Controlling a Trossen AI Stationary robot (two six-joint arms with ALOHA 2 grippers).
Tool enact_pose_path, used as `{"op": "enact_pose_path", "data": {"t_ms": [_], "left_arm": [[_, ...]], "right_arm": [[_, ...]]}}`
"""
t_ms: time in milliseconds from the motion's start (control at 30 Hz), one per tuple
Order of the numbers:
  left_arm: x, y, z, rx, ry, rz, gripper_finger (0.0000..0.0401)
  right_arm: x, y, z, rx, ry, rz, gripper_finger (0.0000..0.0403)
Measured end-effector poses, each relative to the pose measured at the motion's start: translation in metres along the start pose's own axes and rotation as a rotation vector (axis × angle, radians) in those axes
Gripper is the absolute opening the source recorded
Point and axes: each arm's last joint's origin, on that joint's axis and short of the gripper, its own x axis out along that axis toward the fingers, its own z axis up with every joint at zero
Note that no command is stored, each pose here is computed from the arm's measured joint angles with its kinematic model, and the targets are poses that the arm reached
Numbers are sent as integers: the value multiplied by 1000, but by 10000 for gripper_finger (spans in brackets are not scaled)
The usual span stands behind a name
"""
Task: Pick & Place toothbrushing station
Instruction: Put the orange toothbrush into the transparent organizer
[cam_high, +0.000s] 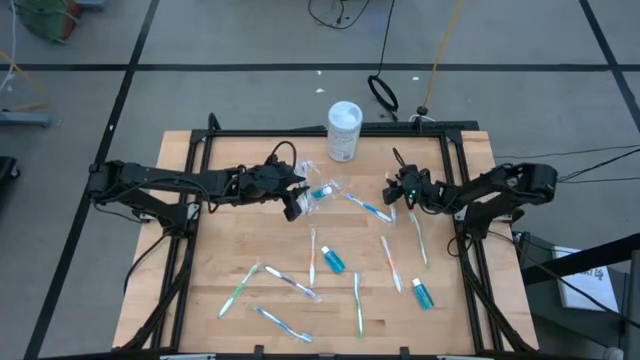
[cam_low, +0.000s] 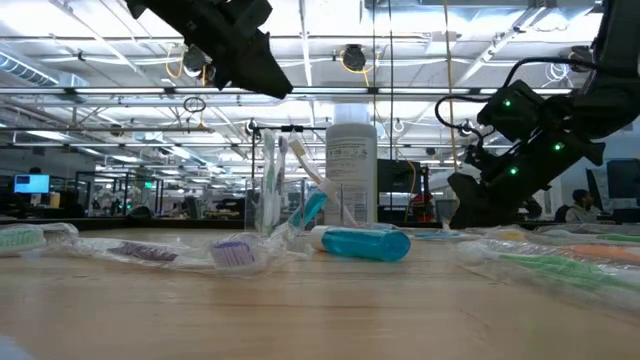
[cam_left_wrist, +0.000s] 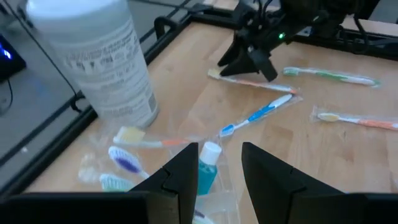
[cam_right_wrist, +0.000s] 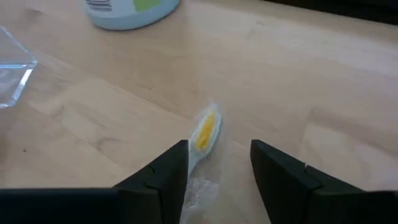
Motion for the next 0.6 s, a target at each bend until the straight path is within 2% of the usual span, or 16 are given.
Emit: {"op": "enact_pose_path", "data": {"t_ms": [167, 367, 467, 600], "left_arm": [[0, -1, 5, 69, -54, -5, 129], [-1, -1, 13, 149, -129, -4, 129], [-1, -1, 15, 185, -147, -2, 129], [-1, -1, 15, 222, -149, 1, 129]], "right_arm": [[8, -3, -8, 40, 35, -35, 111], [9, -1, -9, 37, 16, -35, 18], [9, 2, -6, -2, -13, 7, 12], [7, 9, 7, 52, -136, 98, 13]]}}
